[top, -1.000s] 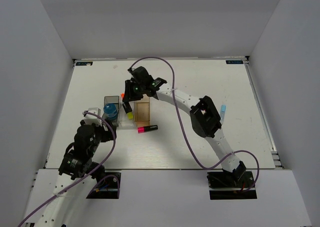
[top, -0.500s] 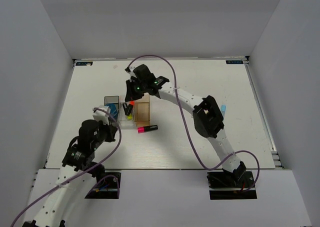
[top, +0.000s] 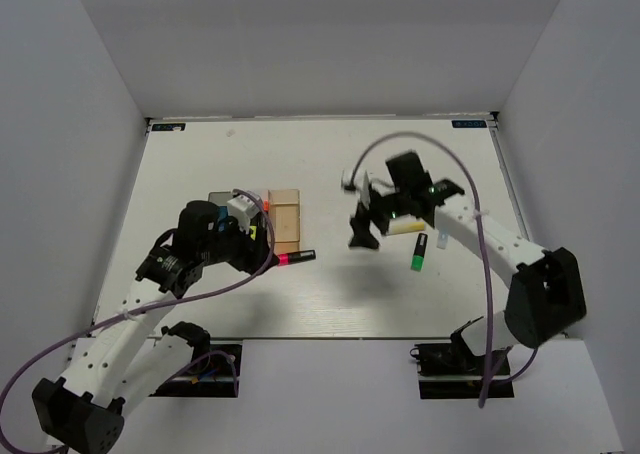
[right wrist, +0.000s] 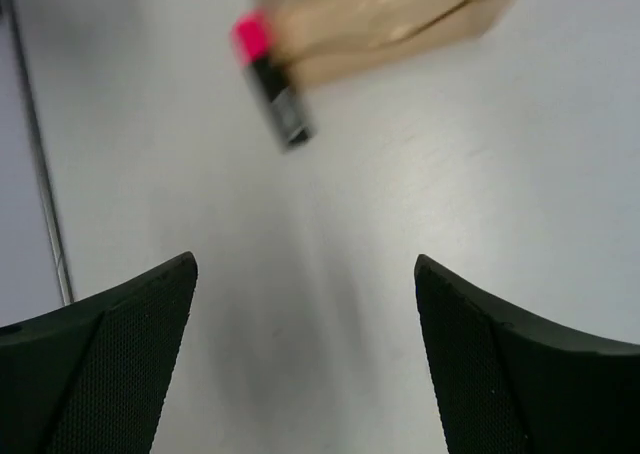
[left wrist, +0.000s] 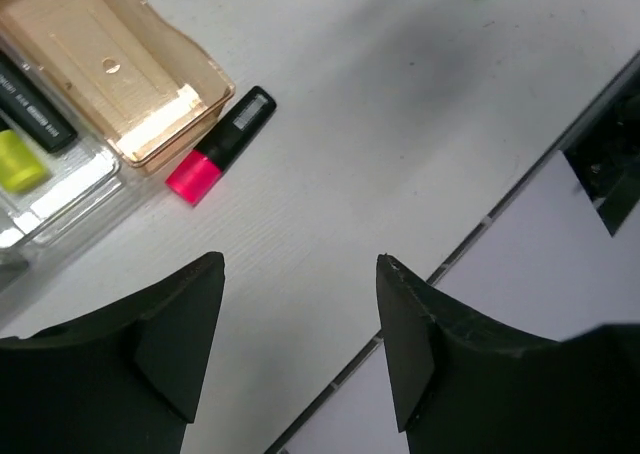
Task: Sort the stationery into containers
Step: Pick up the pen from the center of the board.
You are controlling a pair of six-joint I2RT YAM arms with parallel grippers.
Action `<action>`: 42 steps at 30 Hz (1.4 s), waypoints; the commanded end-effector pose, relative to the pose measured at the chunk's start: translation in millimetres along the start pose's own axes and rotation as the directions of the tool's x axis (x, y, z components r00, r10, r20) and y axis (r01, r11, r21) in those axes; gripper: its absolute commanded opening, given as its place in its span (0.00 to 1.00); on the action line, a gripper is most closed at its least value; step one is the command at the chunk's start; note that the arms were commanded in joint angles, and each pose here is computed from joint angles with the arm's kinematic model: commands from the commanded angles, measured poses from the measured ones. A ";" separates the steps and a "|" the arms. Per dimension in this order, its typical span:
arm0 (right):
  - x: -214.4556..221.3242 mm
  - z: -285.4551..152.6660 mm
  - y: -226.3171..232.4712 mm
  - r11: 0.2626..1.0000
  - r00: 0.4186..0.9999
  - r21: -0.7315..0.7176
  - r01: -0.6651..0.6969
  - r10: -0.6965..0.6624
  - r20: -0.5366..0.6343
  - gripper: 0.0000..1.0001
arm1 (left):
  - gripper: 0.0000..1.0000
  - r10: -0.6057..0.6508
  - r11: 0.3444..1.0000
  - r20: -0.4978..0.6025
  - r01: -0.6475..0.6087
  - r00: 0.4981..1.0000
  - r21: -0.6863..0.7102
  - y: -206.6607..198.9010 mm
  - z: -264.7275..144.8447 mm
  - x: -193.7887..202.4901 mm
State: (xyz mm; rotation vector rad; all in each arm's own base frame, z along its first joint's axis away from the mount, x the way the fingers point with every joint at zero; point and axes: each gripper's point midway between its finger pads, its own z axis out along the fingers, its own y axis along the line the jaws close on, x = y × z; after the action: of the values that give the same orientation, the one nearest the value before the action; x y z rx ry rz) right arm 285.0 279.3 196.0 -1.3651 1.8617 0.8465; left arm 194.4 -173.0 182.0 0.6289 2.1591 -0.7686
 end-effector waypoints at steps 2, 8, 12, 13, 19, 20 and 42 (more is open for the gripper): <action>93.1 23.1 54.3 0.894 0.915 -0.206 0.398 -0.404 0.011 0.90 | 0.71 -0.028 0.990 0.022 0.031 0.999 -0.141 23.2 -2.4 19.3; 84.5 60.3 43.8 0.891 0.915 -0.210 0.402 -0.398 0.061 0.77 | 0.69 -0.005 0.925 0.142 0.059 0.990 -0.375 56.3 -35.3 28.9; 82.9 84.5 24.1 0.906 0.923 -0.184 0.382 -0.385 0.021 0.78 | 0.75 0.021 0.853 0.236 0.106 0.971 -0.512 80.9 -55.0 34.0; 81.7 91.0 22.1 0.902 0.920 -0.189 0.387 -0.391 0.020 0.78 | 0.76 0.037 0.847 0.276 0.117 0.960 -0.519 80.9 -61.4 29.6; 91.0 121.3 20.8 0.887 0.907 -0.219 0.407 -0.421 -0.021 0.79 | 0.82 0.074 0.814 0.350 0.147 0.934 -0.561 88.7 -74.2 27.7; 92.6 124.4 20.7 0.885 0.904 -0.219 0.411 -0.426 -0.027 0.78 | 0.82 0.071 0.814 0.351 0.149 0.934 -0.562 88.7 -74.5 27.9; 84.8 173.0 23.6 0.867 0.890 -0.259 0.425 -0.453 -0.054 0.70 | 0.84 0.060 0.804 0.333 0.152 0.941 -0.575 90.8 -75.2 30.2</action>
State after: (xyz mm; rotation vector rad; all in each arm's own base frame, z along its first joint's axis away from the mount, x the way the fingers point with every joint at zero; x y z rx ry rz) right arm 266.6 368.4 26.6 -1.9300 1.4954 0.7679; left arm 197.3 -54.8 169.0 0.1160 1.9392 -0.1745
